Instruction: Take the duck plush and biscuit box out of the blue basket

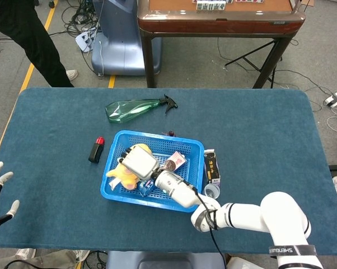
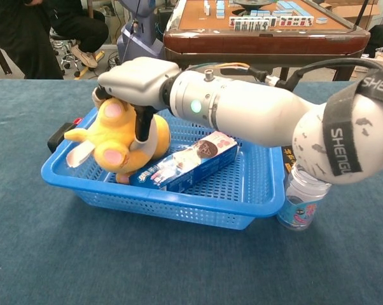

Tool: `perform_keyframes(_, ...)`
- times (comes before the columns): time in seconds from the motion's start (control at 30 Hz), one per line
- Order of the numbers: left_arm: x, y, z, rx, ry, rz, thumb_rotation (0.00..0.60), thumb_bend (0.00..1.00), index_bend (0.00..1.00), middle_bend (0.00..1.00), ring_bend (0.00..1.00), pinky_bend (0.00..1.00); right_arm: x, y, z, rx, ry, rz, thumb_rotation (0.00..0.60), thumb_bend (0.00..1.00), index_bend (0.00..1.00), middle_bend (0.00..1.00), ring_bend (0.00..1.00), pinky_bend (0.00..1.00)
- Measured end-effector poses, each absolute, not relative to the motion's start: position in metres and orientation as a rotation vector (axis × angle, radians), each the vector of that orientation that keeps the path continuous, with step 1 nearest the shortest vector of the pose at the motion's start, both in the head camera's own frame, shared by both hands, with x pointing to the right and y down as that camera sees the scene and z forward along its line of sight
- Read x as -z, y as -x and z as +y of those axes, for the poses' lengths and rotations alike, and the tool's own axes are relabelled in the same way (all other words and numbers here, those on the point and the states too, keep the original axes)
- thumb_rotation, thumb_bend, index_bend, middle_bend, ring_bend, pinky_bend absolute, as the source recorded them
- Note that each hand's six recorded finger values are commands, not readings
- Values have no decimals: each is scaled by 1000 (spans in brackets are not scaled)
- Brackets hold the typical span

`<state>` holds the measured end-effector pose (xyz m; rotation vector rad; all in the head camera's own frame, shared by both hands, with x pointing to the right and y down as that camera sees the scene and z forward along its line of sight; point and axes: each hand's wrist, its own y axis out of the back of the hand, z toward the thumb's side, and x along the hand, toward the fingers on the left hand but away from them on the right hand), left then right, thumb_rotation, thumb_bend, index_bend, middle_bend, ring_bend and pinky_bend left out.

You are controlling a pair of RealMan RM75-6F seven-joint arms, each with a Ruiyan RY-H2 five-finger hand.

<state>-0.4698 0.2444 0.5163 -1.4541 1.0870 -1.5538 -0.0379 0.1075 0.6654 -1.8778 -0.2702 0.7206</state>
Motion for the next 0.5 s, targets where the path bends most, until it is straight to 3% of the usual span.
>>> perform_keyframes(0.2,-519,470,243,1554,1458,1088,600,327,234,49,51,80,-645,23,94,-661,1877,-393,600,360,603,522,519,748)
perform_keyframes(0.5,-523,466,239,1531,1472,1088,600,327,231,49,51,80,-580,-56,35,-632,1752,-697,600,360,602,515,519,749)
